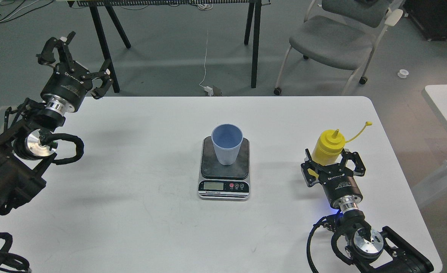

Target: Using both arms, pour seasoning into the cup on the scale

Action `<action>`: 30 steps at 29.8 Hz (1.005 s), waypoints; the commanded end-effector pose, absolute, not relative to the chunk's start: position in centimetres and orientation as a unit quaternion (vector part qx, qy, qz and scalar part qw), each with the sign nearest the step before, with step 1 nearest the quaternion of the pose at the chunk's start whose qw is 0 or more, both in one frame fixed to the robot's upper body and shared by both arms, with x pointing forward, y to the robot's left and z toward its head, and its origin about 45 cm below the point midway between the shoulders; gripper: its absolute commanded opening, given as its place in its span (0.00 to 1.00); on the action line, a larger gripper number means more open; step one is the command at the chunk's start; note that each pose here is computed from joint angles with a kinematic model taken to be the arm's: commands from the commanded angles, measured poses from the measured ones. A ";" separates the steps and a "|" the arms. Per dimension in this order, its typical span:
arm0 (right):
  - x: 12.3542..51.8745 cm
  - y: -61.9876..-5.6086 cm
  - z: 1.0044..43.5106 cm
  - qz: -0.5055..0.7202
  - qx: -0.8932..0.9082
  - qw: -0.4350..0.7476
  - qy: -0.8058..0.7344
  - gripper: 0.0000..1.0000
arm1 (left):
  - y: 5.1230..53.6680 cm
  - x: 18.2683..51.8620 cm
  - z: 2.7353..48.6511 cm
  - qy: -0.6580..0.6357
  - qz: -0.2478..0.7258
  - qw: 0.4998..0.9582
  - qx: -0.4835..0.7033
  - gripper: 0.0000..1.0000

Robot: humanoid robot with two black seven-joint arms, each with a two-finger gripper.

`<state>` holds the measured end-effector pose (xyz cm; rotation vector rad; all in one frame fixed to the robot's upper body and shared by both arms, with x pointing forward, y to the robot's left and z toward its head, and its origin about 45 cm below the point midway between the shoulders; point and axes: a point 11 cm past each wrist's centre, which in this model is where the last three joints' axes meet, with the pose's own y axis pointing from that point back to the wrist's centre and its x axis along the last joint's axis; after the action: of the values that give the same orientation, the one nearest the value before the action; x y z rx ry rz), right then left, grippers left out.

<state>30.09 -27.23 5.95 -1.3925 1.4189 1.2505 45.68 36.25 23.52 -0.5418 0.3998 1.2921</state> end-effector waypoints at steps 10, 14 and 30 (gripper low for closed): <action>21.7 -30.5 5.8 0.500 -0.552 0.346 0.571 0.99 | 37.1 45.5 23.8 0.176 0.595 0.745 -0.245 1.00; 23.0 -36.0 8.1 0.440 -0.593 0.307 0.600 0.99 | 38.8 45.4 24.7 0.165 0.606 0.737 -0.252 1.00; 42.3 -47.0 24.1 0.204 -0.657 0.298 0.662 1.00 | 40.9 43.8 22.4 0.209 0.629 0.685 -0.302 1.00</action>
<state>40.06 -47.52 22.61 -1.7304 1.7567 0.5728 44.22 40.56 23.08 -0.6720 0.4514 1.3962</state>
